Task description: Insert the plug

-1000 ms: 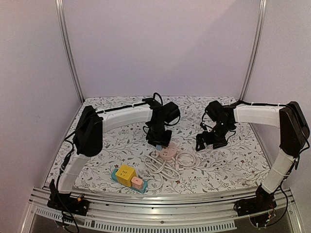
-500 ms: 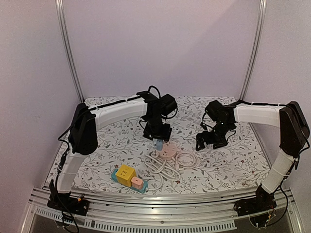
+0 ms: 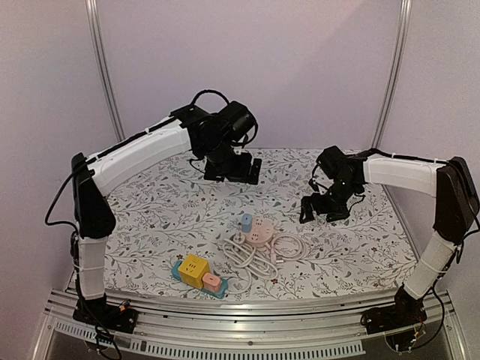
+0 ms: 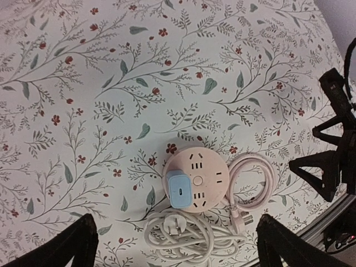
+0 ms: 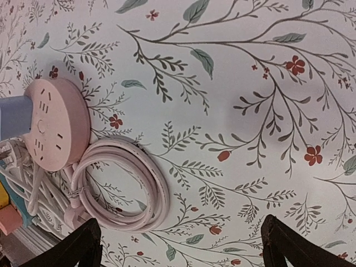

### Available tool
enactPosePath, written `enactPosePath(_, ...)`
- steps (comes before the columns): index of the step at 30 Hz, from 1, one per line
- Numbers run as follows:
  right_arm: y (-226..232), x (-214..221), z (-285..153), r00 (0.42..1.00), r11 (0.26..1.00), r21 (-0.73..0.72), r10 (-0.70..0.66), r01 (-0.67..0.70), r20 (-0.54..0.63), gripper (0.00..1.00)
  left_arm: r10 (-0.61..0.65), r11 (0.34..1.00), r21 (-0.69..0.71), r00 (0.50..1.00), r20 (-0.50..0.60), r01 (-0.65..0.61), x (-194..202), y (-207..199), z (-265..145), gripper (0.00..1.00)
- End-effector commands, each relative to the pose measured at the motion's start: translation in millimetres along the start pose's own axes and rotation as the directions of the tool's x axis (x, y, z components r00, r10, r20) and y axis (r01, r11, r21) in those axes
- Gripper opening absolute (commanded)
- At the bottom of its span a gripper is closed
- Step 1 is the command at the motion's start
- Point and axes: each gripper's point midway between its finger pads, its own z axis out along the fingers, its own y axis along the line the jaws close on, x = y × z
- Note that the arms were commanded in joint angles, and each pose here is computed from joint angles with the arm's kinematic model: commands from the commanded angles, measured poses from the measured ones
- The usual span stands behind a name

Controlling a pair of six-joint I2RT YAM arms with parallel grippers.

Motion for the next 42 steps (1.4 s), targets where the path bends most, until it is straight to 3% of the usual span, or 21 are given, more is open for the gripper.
enactPosePath(1,22,-33,-47,0.988,0.997,-0.071,-0.011,0.022,0.152,0.99,0.013,0.999,-0.040,0.994,0.113,-0.008,-20,19,-38,0.99)
enactPosePath(6,41,-58,-91,0.961,0.990,-0.119,-0.039,0.074,0.272,0.99,0.039,0.997,-0.078,0.980,0.197,-0.024,-28,36,-71,0.99)
enactPosePath(12,71,-83,-164,0.888,0.967,-0.193,-0.063,0.168,0.456,0.99,0.053,0.991,-0.135,0.937,0.345,-0.006,-38,66,-124,0.99)
enactPosePath(19,95,-101,-253,0.731,0.932,-0.241,-0.036,0.271,0.681,0.99,0.049,0.978,-0.203,0.879,0.474,0.055,-24,114,-169,1.00)
enactPosePath(27,83,-101,-324,0.519,0.935,-0.280,0.132,0.218,0.845,0.99,0.049,0.957,-0.266,0.837,0.545,0.117,15,164,-191,1.00)
enactPosePath(29,80,-98,-332,0.490,0.932,-0.294,0.159,0.212,0.857,0.99,0.050,0.950,-0.281,0.827,0.560,0.132,25,175,-193,1.00)
enactPosePath(35,70,-88,-329,0.480,0.936,-0.301,0.182,0.183,0.858,0.99,-0.023,0.917,-0.283,0.747,0.664,0.280,62,215,-196,0.99)
enactPosePath(42,68,-74,-313,0.513,0.924,-0.337,0.204,0.182,0.834,0.99,-0.073,0.924,-0.206,0.680,0.730,0.320,102,235,-177,0.99)
